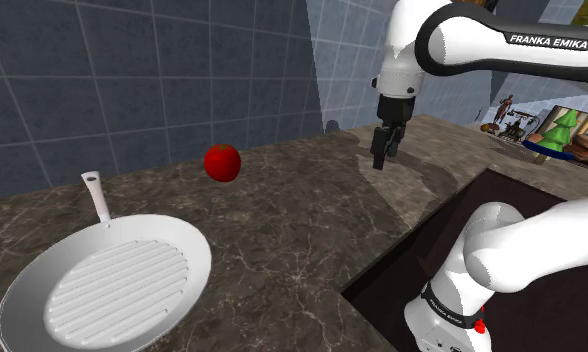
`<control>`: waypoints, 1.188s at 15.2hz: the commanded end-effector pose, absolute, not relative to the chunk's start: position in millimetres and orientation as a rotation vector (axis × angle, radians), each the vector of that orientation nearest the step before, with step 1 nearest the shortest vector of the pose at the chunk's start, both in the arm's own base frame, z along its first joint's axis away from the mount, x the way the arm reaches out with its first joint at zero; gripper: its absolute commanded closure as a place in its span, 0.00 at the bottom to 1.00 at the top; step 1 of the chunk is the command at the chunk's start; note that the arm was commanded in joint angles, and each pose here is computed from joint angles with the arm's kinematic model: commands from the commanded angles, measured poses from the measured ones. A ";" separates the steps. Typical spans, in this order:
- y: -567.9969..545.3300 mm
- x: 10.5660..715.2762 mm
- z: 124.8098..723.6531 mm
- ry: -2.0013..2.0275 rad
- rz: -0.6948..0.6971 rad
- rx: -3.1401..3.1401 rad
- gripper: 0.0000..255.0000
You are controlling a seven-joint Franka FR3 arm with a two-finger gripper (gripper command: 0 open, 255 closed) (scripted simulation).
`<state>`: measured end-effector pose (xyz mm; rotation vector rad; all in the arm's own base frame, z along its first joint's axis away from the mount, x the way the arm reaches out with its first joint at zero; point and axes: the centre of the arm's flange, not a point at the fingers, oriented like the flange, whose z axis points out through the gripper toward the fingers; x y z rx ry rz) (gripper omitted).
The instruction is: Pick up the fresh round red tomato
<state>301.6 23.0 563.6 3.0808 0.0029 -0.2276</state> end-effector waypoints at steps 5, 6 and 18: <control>16.8 341.3 548.8 0.178 -0.125 3.122 0.00; 16.0 351.5 545.4 0.222 -0.099 3.131 0.00; 31.8 475.5 518.6 0.769 0.227 3.162 0.00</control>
